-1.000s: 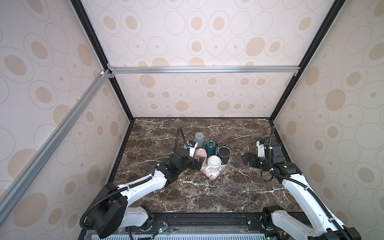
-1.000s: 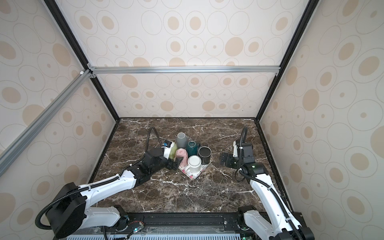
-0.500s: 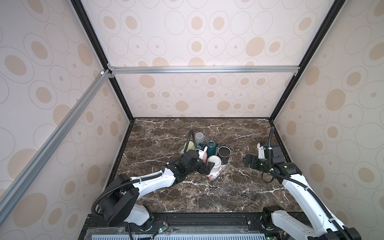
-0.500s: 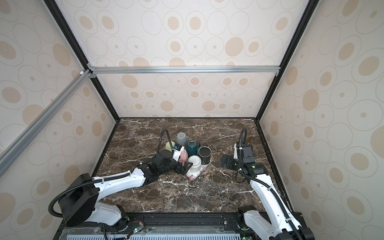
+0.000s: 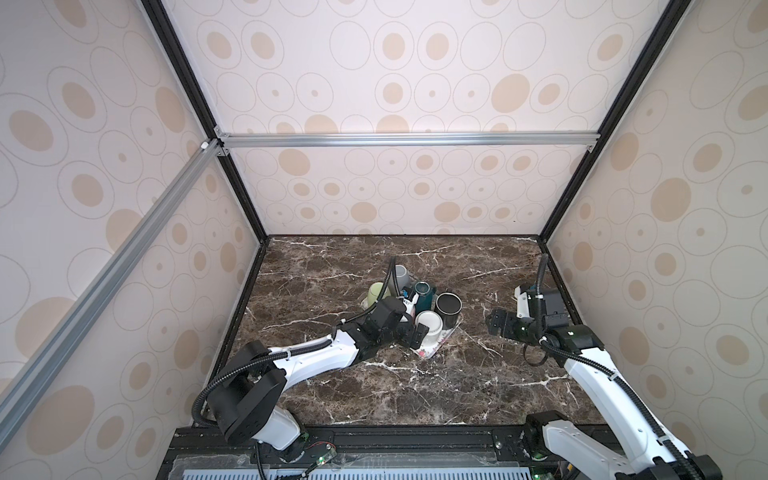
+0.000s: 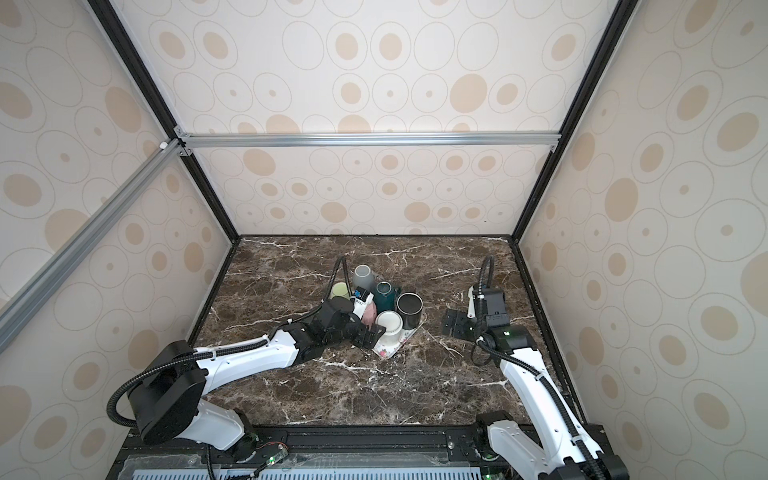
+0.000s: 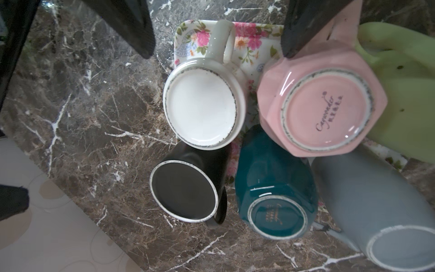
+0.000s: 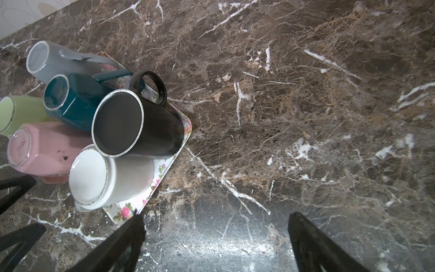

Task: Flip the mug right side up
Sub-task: 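Move the left gripper toward the upside-down white mug while the right arm rises, then close the left gripper on the white mug's handle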

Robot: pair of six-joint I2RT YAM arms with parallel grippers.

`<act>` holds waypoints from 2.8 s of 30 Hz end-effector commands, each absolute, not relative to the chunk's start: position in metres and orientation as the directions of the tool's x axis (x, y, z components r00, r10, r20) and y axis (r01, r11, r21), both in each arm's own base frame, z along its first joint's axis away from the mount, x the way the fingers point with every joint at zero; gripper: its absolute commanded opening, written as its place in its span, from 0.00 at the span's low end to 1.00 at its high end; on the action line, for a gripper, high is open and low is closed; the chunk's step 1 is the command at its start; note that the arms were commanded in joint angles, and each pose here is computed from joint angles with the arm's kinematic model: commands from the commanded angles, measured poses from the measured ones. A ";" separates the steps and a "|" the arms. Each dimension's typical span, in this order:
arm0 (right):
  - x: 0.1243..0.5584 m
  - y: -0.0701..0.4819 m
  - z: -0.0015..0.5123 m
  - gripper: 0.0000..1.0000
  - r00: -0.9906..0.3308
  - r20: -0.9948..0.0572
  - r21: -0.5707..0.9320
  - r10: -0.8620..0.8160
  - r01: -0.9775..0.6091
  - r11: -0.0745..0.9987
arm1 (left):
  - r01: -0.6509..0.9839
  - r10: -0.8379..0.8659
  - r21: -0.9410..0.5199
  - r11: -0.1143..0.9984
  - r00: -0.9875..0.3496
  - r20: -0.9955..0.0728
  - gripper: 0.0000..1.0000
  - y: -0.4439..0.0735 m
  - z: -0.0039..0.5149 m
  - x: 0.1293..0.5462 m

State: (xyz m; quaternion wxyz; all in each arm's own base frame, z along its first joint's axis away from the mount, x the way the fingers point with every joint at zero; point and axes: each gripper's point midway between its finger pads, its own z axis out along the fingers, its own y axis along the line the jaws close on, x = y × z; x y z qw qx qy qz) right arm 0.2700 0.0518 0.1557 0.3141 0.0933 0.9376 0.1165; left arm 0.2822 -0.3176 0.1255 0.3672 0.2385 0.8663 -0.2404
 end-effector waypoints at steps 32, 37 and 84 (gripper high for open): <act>0.247 0.030 0.157 0.97 -0.791 -0.564 0.174 0.238 0.168 0.970 | 0.600 0.400 -0.120 0.791 -0.655 -0.641 0.47 -0.335 0.106 0.283; 0.245 0.029 0.157 0.97 -0.792 -0.561 0.174 0.242 0.173 0.970 | 0.627 0.444 -0.104 0.772 -0.649 -0.618 0.48 -0.338 0.104 0.277; 0.236 0.030 0.131 0.97 -0.805 -0.512 0.204 0.300 0.226 0.953 | 0.658 0.564 0.007 0.753 -0.640 -0.521 0.00 -0.349 0.083 0.292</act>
